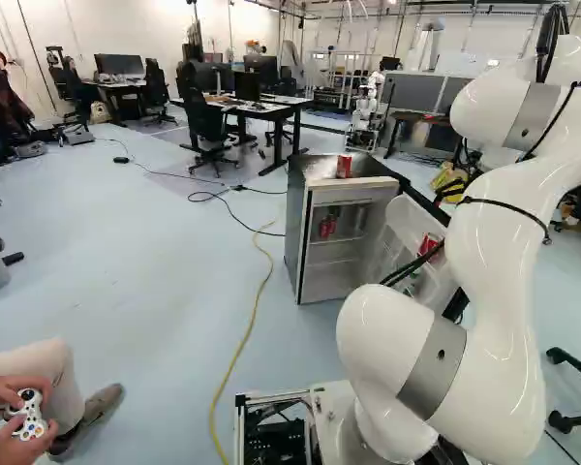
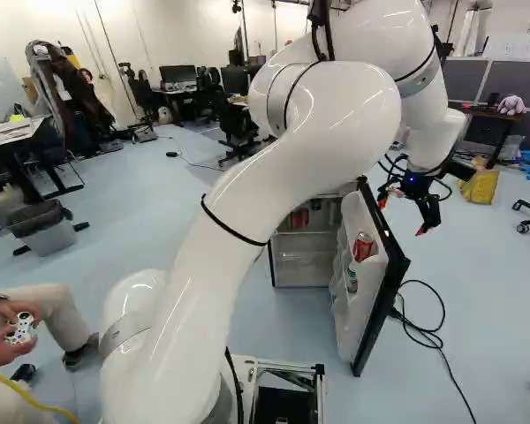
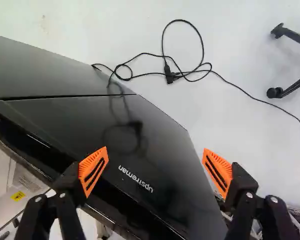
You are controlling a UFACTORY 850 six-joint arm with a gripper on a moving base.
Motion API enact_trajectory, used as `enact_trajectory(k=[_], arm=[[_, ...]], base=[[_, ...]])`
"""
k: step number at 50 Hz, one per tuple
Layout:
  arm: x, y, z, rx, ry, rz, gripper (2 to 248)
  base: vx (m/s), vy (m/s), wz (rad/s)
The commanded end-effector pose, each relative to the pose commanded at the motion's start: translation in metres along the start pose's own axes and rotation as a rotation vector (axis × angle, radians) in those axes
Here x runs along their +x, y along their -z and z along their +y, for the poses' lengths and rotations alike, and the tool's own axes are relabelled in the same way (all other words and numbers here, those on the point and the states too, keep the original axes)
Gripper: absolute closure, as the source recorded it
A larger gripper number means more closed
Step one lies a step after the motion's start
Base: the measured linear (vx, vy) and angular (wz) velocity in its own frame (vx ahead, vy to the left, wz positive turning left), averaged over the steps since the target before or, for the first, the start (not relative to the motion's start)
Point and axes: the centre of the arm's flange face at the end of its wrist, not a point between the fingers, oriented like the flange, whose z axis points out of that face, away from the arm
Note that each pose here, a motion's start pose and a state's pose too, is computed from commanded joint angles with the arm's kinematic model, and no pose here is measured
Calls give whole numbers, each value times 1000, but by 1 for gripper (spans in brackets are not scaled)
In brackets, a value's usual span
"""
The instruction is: Grab a drink from the fridge
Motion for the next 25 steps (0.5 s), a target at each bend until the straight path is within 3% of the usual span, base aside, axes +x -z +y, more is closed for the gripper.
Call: enact_trajectory(k=[25], arm=[[-16, 0, -15, 1, 21, -24, 3]], base=[[0, 0, 0]])
